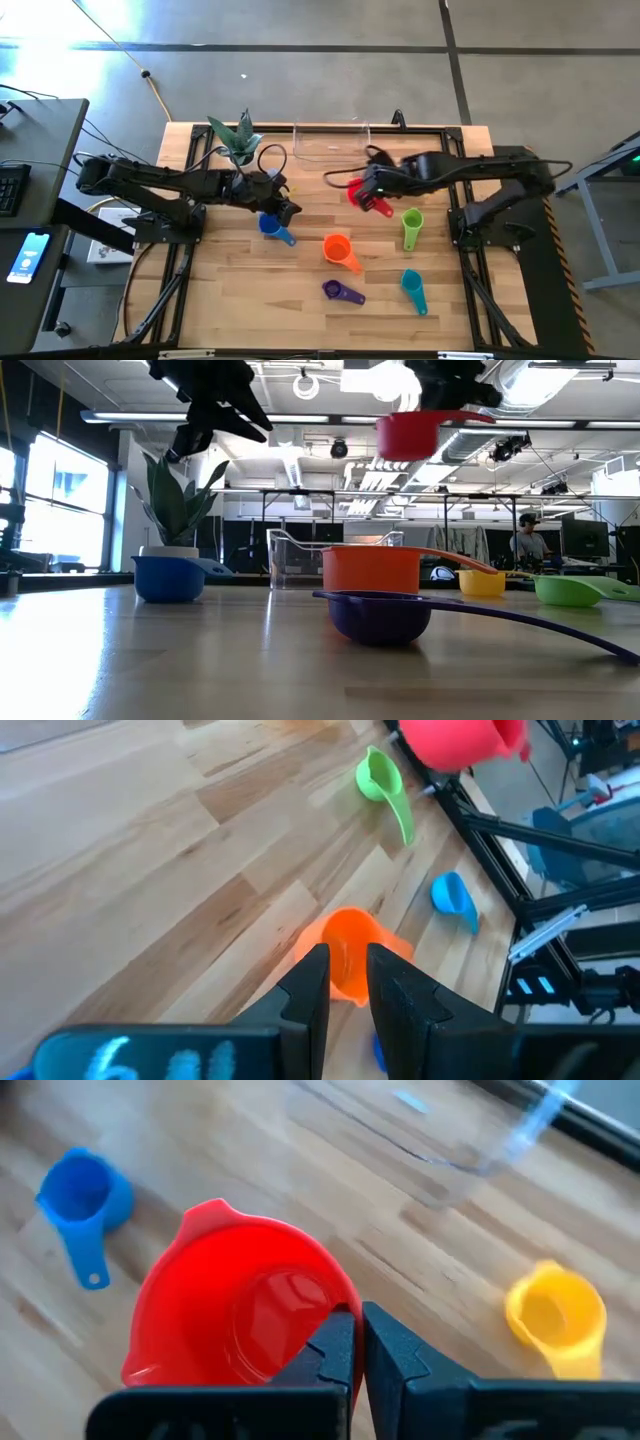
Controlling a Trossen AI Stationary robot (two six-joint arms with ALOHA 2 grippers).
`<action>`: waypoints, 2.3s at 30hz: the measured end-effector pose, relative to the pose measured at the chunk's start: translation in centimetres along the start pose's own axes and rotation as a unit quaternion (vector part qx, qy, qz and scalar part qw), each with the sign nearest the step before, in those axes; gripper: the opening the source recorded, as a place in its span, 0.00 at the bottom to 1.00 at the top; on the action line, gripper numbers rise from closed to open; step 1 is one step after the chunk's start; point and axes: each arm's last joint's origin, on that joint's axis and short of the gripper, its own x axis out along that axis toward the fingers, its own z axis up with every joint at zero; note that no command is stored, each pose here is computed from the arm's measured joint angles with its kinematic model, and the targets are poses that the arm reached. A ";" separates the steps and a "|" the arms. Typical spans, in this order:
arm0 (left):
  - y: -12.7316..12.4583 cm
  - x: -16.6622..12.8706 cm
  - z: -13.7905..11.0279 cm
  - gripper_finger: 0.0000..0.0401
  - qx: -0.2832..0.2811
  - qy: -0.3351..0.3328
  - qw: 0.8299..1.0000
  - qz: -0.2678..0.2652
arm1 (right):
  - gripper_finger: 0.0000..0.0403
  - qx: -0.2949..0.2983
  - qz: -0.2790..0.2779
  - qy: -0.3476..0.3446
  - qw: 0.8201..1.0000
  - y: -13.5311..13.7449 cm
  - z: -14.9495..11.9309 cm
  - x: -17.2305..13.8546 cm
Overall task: Nest measuring cups in basket
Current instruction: Stack the red measuring cup on top of the orange measuring cup
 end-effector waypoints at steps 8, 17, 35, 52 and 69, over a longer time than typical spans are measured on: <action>0.5 0.1 0.6 0.15 0.011 -0.005 1.000 0.005 | 0.00 0.105 0.044 -0.007 0.994 -2.3 -3.1 0.0; 1.0 0.1 1.2 0.15 0.018 -0.014 1.000 0.014 | 0.00 0.136 0.072 0.006 0.988 0.5 -4.8 2.3; 1.3 0.1 1.5 0.15 0.043 -0.016 0.999 0.021 | 0.00 0.147 0.124 0.071 0.979 7.2 -8.8 8.7; 1.3 0.1 1.5 0.15 0.049 -0.015 0.998 0.022 | 0.00 0.143 0.081 0.080 0.983 7.3 -10.5 9.6; 1.3 0.1 1.4 0.15 0.056 -0.006 0.998 0.019 | 0.00 0.143 0.071 0.085 0.983 7.5 -10.8 10.6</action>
